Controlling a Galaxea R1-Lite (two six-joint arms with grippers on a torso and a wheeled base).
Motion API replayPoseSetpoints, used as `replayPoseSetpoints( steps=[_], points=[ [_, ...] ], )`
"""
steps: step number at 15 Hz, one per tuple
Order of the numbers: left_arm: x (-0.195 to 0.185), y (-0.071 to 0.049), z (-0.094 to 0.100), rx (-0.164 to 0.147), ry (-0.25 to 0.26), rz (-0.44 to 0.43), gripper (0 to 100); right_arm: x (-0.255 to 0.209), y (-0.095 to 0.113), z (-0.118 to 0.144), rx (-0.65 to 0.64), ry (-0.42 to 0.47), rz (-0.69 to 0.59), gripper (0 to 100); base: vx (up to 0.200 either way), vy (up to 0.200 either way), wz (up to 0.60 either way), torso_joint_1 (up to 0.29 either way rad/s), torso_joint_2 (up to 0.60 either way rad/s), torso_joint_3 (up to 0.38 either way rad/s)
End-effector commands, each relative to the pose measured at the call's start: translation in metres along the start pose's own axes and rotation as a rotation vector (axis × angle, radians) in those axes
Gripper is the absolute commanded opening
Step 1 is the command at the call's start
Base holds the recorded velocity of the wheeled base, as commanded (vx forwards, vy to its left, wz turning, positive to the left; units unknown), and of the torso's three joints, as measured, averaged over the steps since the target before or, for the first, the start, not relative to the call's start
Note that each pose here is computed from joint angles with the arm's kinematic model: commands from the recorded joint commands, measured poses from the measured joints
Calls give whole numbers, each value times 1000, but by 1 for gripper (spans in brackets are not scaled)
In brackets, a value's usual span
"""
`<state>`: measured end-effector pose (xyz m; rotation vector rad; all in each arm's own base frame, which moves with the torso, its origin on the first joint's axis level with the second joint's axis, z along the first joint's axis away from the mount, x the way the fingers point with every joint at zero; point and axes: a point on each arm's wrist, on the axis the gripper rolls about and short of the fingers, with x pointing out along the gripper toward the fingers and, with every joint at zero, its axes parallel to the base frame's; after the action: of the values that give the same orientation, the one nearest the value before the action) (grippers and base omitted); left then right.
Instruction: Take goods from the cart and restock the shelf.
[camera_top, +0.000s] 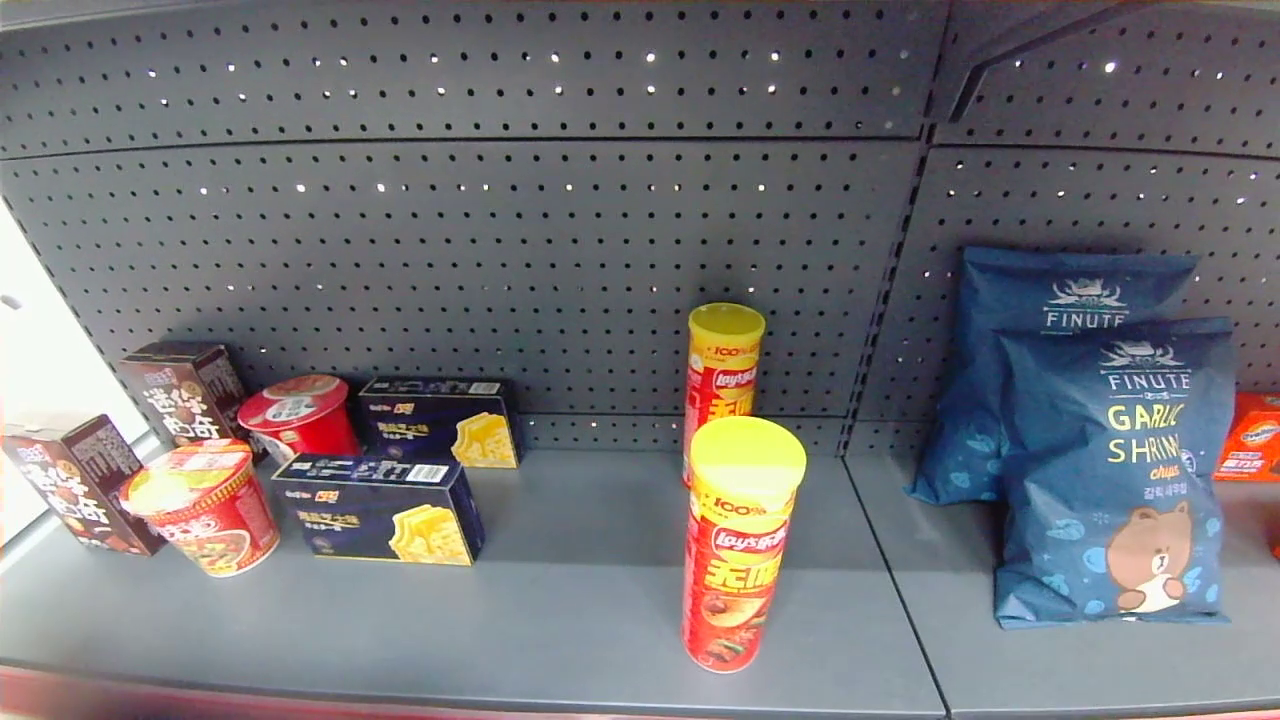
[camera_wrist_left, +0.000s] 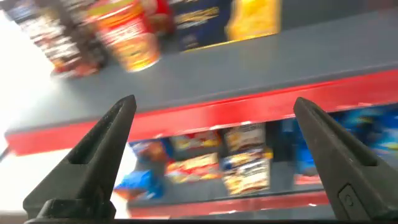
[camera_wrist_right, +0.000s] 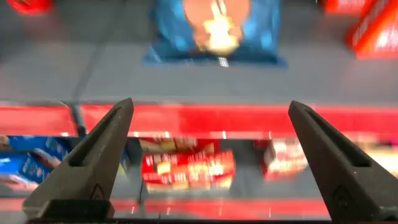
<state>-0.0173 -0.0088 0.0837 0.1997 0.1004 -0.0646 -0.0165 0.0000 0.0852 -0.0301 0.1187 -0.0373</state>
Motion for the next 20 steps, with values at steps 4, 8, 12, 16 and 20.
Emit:
replayPoseSetpoints(
  steps=[4,8,12,16,20],
  points=[
    [3,-2,0,-108,-79,-98,100,-9,-1,-3,40,-116,-8,100,0,0,0,0,0,0],
    [3,-2,0,-150,-78,-101,100,-9,-1,-3,36,-116,-7,100,0,0,0,0,0,0],
    [3,-3,0,-173,-81,-134,100,-9,-1,-3,23,-115,2,100,0,0,0,0,0,0],
    [3,-3,0,-172,-82,-168,100,-9,-1,-3,23,-117,2,100,0,0,-150,1,1,1],
    [3,-3,0,-168,-85,-168,100,-9,-1,-3,23,-115,3,100,0,0,0,0,0,0]
  ],
)
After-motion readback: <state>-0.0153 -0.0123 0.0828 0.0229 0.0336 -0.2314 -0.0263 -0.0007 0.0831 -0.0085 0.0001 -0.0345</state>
